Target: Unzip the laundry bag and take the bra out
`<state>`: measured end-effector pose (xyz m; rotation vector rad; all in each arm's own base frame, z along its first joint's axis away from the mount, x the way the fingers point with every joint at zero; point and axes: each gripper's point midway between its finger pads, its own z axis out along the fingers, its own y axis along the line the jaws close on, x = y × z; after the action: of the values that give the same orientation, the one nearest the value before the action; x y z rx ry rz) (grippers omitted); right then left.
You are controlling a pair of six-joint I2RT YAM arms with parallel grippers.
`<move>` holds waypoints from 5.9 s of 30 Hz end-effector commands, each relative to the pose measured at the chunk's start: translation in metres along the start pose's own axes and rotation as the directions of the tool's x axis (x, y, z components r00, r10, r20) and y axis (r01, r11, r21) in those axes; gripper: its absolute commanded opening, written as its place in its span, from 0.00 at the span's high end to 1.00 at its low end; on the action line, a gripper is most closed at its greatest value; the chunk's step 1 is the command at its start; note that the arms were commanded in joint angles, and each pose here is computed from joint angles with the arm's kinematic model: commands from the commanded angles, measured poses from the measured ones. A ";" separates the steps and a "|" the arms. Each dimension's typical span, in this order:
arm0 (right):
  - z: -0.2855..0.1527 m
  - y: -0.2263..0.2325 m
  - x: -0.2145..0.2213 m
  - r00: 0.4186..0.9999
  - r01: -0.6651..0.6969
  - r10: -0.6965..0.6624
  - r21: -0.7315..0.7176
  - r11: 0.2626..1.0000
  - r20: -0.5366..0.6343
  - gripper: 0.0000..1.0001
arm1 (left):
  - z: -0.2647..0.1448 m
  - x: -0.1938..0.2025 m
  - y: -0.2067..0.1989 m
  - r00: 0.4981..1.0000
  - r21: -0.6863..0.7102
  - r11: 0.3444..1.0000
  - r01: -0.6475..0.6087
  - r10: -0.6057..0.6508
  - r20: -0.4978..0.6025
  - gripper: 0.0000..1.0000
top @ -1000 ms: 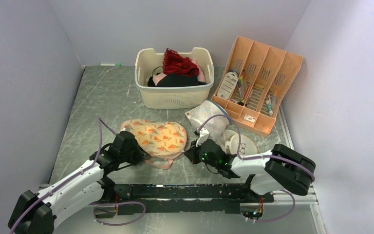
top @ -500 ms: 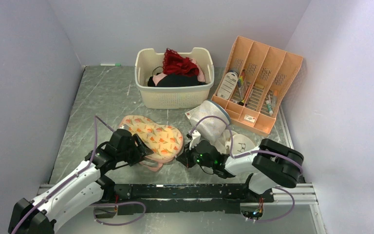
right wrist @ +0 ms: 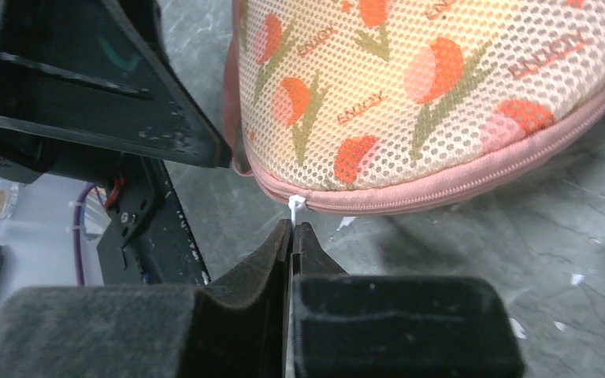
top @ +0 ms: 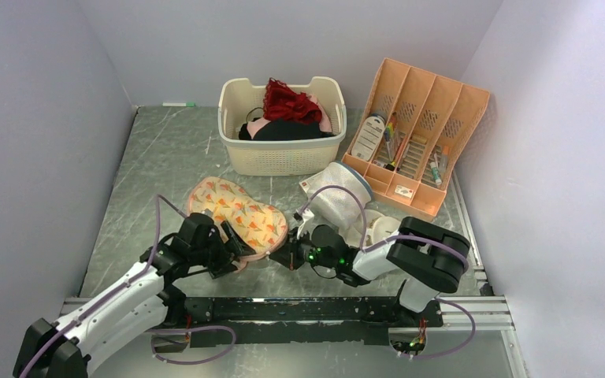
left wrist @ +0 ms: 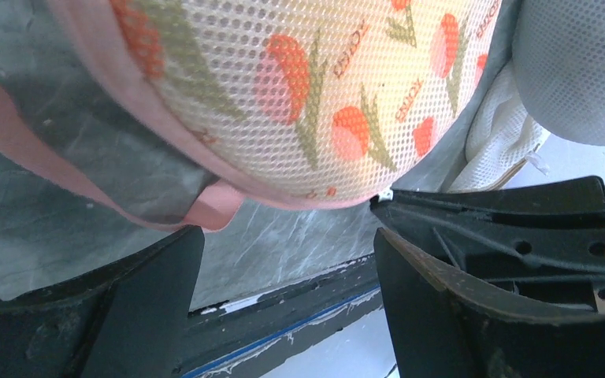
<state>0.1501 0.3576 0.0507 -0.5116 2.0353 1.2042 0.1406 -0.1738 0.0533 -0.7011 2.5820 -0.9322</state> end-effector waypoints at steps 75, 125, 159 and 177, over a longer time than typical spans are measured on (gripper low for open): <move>-0.002 0.022 0.012 0.995 0.100 -0.100 -0.020 0.995 0.004 1.00 | 0.017 0.005 -0.009 1.000 0.061 0.998 -0.018 0.020 -0.023 0.39; -0.068 -0.065 -0.026 0.984 0.177 -0.163 0.331 0.927 -0.071 0.58 | -0.038 -0.051 -0.020 0.949 -0.197 0.952 -0.233 0.267 0.169 0.01; -0.062 -0.050 -0.035 0.993 0.120 -0.119 0.282 0.952 -0.020 0.42 | -0.011 -0.090 0.007 0.926 -0.288 0.952 -0.107 0.201 0.319 0.92; -0.049 -0.044 -0.044 0.995 0.091 -0.095 0.262 0.961 0.005 0.40 | -0.118 -0.105 -0.032 0.842 -0.173 0.984 -0.053 0.137 0.522 0.93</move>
<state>0.1807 0.2820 0.0586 -0.4980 2.1312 0.8243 0.1896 -0.0880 0.1535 -0.7770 2.1950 -0.4600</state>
